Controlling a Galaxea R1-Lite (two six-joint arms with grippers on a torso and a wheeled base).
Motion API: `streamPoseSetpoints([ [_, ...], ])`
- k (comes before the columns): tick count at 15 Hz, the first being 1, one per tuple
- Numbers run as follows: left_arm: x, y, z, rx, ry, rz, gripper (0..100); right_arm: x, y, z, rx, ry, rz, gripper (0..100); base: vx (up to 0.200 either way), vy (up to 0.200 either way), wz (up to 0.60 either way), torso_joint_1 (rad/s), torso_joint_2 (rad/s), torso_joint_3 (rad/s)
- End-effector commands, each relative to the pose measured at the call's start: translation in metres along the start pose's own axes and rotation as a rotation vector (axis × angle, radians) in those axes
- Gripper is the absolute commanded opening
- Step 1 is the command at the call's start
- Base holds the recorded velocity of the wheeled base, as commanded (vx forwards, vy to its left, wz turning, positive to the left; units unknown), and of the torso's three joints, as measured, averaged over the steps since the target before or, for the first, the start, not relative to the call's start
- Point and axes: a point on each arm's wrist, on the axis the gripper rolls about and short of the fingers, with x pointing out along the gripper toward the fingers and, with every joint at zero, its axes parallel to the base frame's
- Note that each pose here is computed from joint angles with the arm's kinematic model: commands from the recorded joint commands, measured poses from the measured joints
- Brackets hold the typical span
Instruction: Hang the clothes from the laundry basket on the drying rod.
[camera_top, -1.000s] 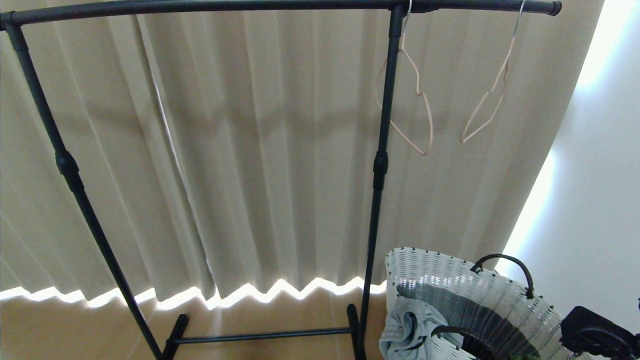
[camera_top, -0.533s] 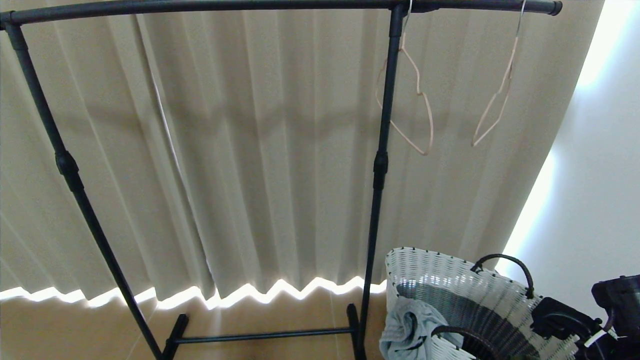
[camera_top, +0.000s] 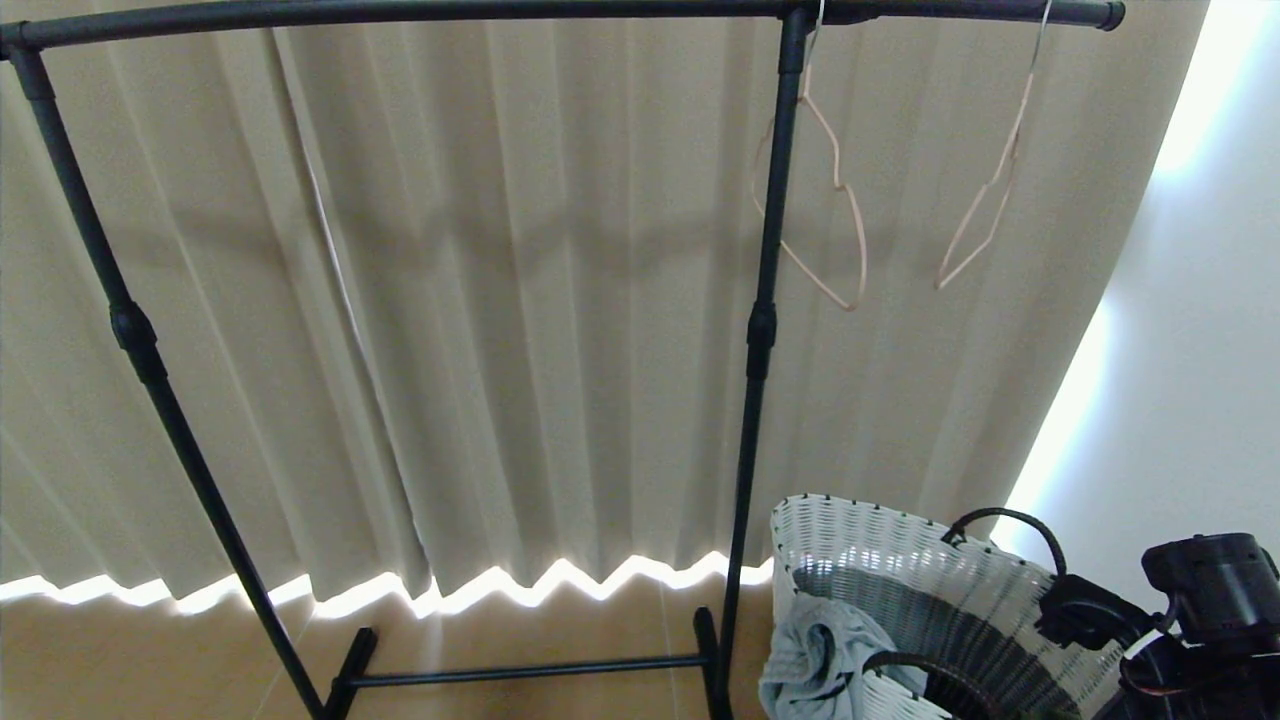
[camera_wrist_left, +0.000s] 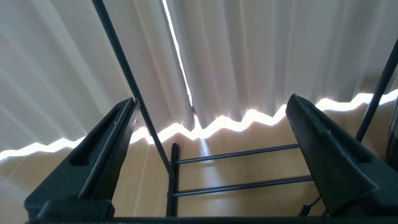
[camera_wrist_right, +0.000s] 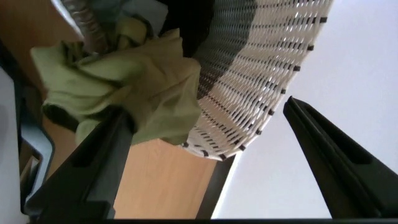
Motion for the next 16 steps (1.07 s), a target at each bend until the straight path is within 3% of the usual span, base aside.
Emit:
streamPoseSetpoints([
  [1,0.0,0.0,0.0,-0.001,0.0,0.0,100,0.01,0.002,0.0,-0.005,0.031,0.019,100,0.0,0.0,0.0,0.0,0.0,0.0],
  [6,0.0,0.0,0.0,-0.001,0.0,0.002,100,0.018,0.004,0.003,-0.013,0.025,0.025,100,0.0,0.0,0.0,0.0,0.0,0.0],
  [7,0.0,0.0,0.0,-0.001,0.0,0.002,100,0.019,0.005,0.003,-0.012,0.019,0.023,0,0.0,0.0,0.0,0.0,0.0,0.0],
  [13,0.0,0.0,0.0,-0.001,0.0,0.002,100,0.004,0.001,0.003,0.01,-0.062,-0.01,0,0.0,0.0,0.0,0.0,0.0,0.0],
  [15,0.0,0.0,0.0,-0.001,0.0,0.002,100,-0.036,-0.008,0.002,0.052,-0.24,-0.096,0,0.0,0.0,0.0,0.0,0.0,0.0],
  [16,0.0,0.0,0.0,-0.001,0.0,0.002,100,-0.043,-0.01,0.002,0.062,-0.275,-0.118,0,0.0,0.0,0.0,0.0,0.0,0.0],
])
